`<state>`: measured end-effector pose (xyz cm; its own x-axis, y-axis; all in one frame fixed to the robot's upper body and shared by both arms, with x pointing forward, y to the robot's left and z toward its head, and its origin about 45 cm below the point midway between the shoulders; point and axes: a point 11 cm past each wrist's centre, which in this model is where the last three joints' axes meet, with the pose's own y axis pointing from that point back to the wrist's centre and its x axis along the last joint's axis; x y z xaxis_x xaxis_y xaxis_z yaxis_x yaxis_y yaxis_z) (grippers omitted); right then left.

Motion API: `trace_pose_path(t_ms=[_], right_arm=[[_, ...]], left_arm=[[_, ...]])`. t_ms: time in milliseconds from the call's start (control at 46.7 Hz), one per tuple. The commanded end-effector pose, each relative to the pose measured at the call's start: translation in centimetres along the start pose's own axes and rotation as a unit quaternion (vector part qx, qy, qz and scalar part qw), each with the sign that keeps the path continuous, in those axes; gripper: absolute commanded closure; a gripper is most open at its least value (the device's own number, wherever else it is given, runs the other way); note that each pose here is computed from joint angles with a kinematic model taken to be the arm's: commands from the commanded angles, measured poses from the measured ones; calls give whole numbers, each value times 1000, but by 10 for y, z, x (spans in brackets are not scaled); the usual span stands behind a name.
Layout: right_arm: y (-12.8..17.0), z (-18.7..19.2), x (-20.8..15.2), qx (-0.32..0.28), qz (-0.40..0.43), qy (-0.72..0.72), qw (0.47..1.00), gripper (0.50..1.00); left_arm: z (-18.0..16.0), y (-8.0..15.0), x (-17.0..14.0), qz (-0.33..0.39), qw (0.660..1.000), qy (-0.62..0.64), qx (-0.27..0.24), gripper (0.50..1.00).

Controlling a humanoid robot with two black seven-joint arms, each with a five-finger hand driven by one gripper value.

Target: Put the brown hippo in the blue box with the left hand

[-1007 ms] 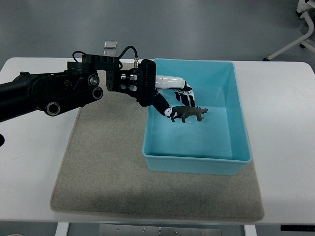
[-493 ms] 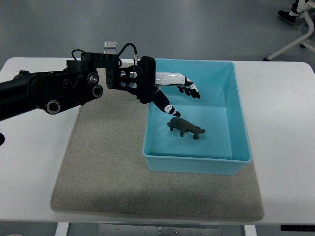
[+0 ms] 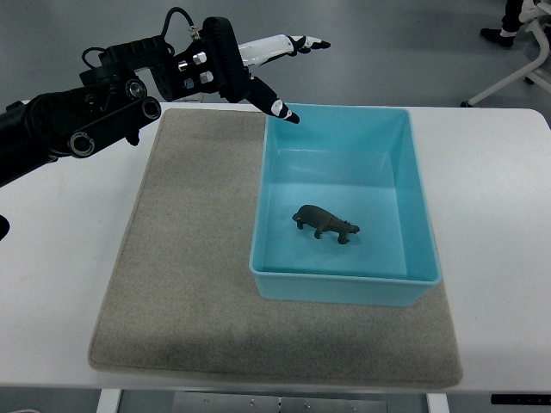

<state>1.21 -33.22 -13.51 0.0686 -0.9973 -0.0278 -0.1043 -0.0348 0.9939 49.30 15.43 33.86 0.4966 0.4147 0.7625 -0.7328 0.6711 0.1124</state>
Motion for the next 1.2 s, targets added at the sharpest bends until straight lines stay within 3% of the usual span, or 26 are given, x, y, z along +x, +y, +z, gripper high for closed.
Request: trace_pose_path(t_ms=[0,343,728,1178], right_arm=[[0,0,0,0,0,0,1000,564],[0,0,0,0,0,0,1000,562],[0,0,0,0,0,0,1000,564],[0,0,0,0,0,0,1000,564]], left_arm=[[-8,2,7,19,999,34,9,504],[-48,19,43,100,986,122,56,504],[-97,46,69,230,901,357,87,504],[-116,49,44,258,821,507,54,504]])
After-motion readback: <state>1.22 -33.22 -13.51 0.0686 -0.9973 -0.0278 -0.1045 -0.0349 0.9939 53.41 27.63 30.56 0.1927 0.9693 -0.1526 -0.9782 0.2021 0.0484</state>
